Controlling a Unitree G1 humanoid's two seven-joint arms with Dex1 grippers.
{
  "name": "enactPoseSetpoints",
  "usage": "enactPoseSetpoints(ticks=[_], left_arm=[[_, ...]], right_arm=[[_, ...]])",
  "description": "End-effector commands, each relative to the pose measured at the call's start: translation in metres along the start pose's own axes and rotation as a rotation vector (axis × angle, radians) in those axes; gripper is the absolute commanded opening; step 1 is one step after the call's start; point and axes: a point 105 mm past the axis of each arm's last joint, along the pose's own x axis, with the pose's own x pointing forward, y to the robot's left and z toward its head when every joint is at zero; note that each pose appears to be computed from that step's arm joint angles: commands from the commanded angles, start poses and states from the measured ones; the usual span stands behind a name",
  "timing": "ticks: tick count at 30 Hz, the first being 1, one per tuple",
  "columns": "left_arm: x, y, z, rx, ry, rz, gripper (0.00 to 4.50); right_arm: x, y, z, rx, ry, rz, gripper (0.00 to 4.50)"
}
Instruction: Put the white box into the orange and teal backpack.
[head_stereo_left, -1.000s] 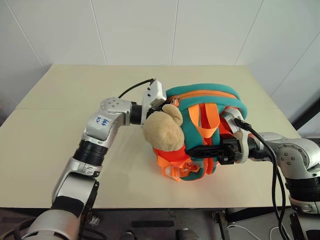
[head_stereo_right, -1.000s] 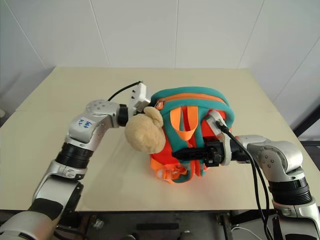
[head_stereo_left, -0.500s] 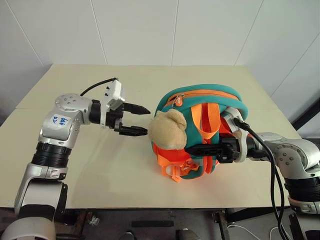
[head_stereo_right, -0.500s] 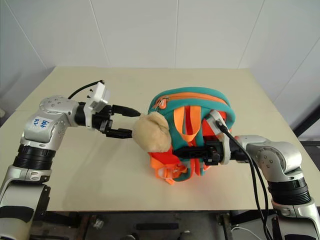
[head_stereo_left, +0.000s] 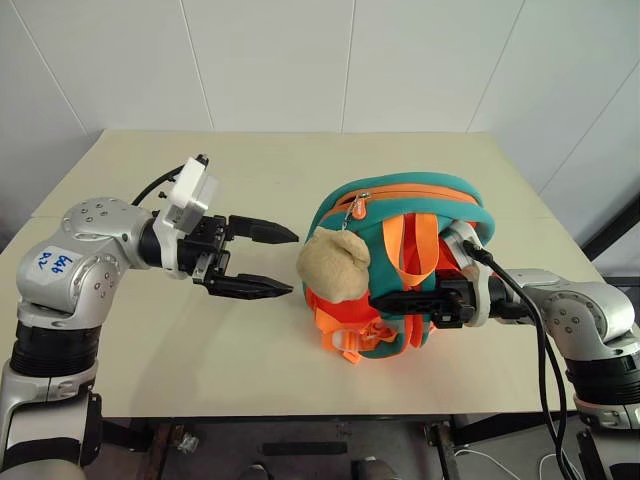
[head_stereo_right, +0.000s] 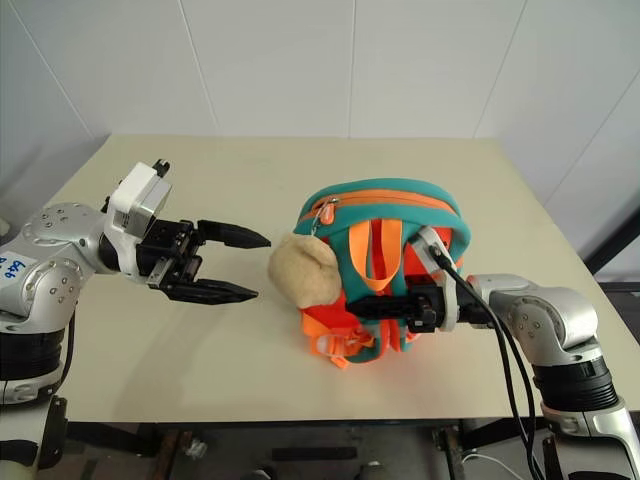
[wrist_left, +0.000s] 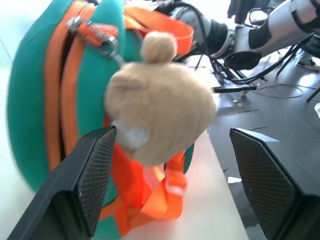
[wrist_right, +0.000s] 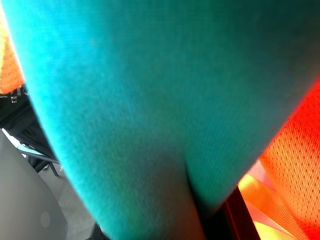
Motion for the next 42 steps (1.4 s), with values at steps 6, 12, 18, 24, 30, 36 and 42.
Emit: enactPoseSetpoints(ticks=[6,12,18,24,30,36,42], left_arm=[[0.035,0.013,-0.007,0.069,-0.024,0.075,3.87],[0.05,0.015,-0.006,0.091,-0.075,0.101,3.7],[0.041,0.015,-0.004,0.112,-0.063,0.117,2.1],[0.024,0.019,0.0,0.127,-0.027,0.125,0.84],[-0.038,0.048,0.032,0.128,0.003,0.253,0.74],[-0.085,0.056,-0.003,0.043,0.193,0.348,0.74],[-0.086,0.06,-0.085,-0.062,0.341,0.381,0.74]], right_arm=[[0.008,0.001,0.006,-0.034,0.008,0.037,0.0],[0.007,0.003,0.009,-0.041,0.01,0.041,0.0],[0.007,0.003,0.009,-0.045,0.007,0.038,0.0],[0.008,0.002,0.01,-0.051,0.002,0.033,0.0],[0.006,0.001,0.008,-0.054,-0.006,0.015,0.0],[0.004,0.001,0.007,-0.058,-0.02,0.0,0.0],[0.005,0.001,0.008,-0.061,-0.026,-0.005,0.0]])
